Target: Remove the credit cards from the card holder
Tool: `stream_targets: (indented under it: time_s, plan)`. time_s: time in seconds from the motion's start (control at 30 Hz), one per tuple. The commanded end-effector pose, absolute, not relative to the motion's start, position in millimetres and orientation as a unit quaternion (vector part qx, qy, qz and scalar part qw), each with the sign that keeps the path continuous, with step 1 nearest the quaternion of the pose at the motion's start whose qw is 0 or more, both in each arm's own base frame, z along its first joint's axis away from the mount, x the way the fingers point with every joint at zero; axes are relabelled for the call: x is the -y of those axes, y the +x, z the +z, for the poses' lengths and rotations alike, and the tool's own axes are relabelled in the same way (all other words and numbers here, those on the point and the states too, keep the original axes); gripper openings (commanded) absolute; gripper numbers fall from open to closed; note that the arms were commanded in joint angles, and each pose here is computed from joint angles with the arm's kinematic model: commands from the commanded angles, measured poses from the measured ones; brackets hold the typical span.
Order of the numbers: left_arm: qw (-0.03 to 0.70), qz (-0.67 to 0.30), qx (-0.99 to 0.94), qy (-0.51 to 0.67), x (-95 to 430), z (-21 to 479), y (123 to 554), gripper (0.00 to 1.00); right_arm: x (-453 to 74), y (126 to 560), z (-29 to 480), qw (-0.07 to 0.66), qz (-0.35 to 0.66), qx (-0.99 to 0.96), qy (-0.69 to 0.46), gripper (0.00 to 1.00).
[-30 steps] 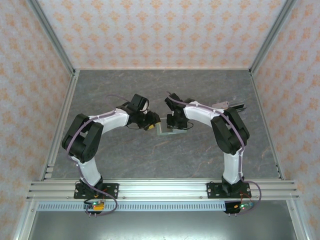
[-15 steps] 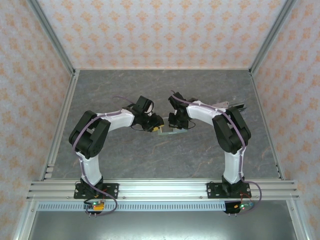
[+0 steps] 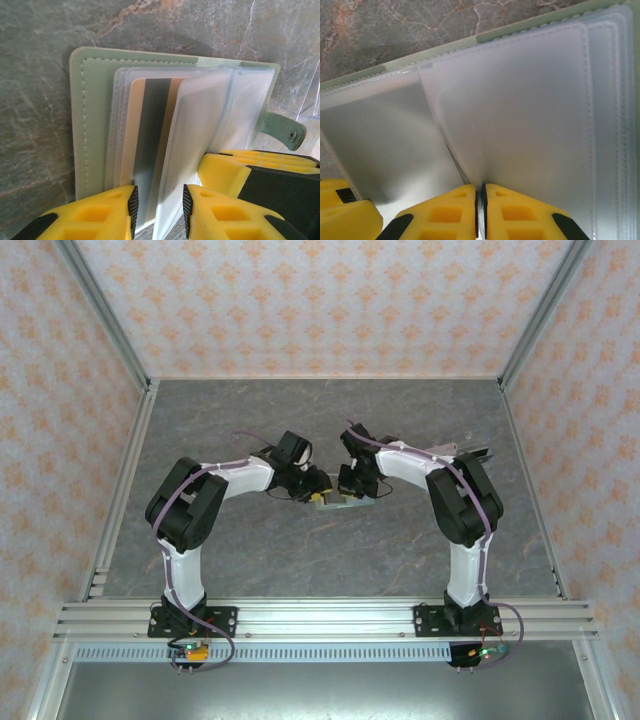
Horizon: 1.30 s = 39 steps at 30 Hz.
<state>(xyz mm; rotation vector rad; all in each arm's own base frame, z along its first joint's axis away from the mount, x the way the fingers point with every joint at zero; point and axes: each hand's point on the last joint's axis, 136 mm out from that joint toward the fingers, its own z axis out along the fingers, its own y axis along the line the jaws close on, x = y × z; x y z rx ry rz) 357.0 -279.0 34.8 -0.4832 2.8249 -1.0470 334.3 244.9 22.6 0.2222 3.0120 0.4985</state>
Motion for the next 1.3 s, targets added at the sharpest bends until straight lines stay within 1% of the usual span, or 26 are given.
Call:
stream_targets:
  time_s: [0.0,0.07,0.27,0.3,0.33,0.4,0.53,0.57,0.6,0.67,0.77,0.87,0.93,1.0,1.17,1.27]
  plan:
    - [0.033,-0.326,-0.932,-0.158,280.0,25.7,353.2,0.32,-221.7,318.9,-15.2,0.004,0.115,-0.988,0.1,0.11]
    - [0.035,-0.334,-0.929,-0.153,284.0,28.9,355.0,0.32,-222.1,319.1,-15.3,0.003,0.117,-0.988,0.1,0.11]
    - [0.043,-0.35,-0.925,-0.141,291.7,37.5,361.6,0.22,-227.9,321.0,-9.0,0.007,0.135,-0.986,0.095,0.12]
    - [0.045,-0.348,-0.926,-0.139,291.3,38.6,362.8,0.19,-230.2,322.1,-5.6,0.01,0.142,-0.986,0.092,0.12]
    - [0.046,-0.346,-0.927,-0.136,291.2,39.2,362.7,0.14,-232.5,323.6,-1.0,0.015,0.149,-0.985,0.089,0.13]
    - [0.049,-0.332,-0.933,-0.132,286.2,40.1,362.2,0.07,-237.0,326.4,10.0,0.024,0.165,-0.983,0.083,0.15]
    - [0.054,-0.281,-0.952,-0.114,266.3,44.2,353.5,0.0,-243.8,331.9,39.5,0.056,0.197,-0.976,0.071,0.21]
    - [0.05,-0.263,-0.957,-0.109,259.6,41.5,349.9,0.0,-243.8,332.5,45.9,0.062,0.201,-0.975,0.073,0.23]
    - [0.063,-0.255,-0.959,-0.102,253.2,54.0,349.4,0.0,-243.6,333.0,52.6,0.069,0.204,-0.974,0.075,0.26]
    - [0.067,-0.221,-0.968,-0.096,236.9,57.9,345.3,0.0,-244.2,333.5,64.3,0.081,0.215,-0.97,0.077,0.32]
    - [0.07,-0.186,-0.976,-0.092,220.8,62.4,341.7,0.0,-242.4,334.6,76.7,0.1,0.222,-0.967,0.081,0.36]
    - [0.07,-0.19,-0.975,-0.089,222.0,66.4,342.4,0.0,-234.9,336.7,86.7,0.124,0.215,-0.965,0.086,0.39]
    - [0.071,-0.216,-0.969,-0.092,231.4,68.7,345.6,0.04,-227.3,339.1,92.0,0.139,0.208,-0.963,0.095,0.39]
    - [0.072,-0.242,-0.963,-0.094,242.4,71.5,350.0,0.11,-220.5,340.3,94.5,0.149,0.205,-0.961,0.106,0.39]
    - [0.081,-0.316,-0.941,-0.09,275.8,86.8,364.7,0.35,-204.9,342.5,99.7,0.167,0.198,-0.957,0.127,0.38]
    - [0.081,-0.347,-0.931,-0.08,295.1,93.8,370.8,0.44,-199.9,342.9,104.2,0.18,0.191,-0.956,0.131,0.38]
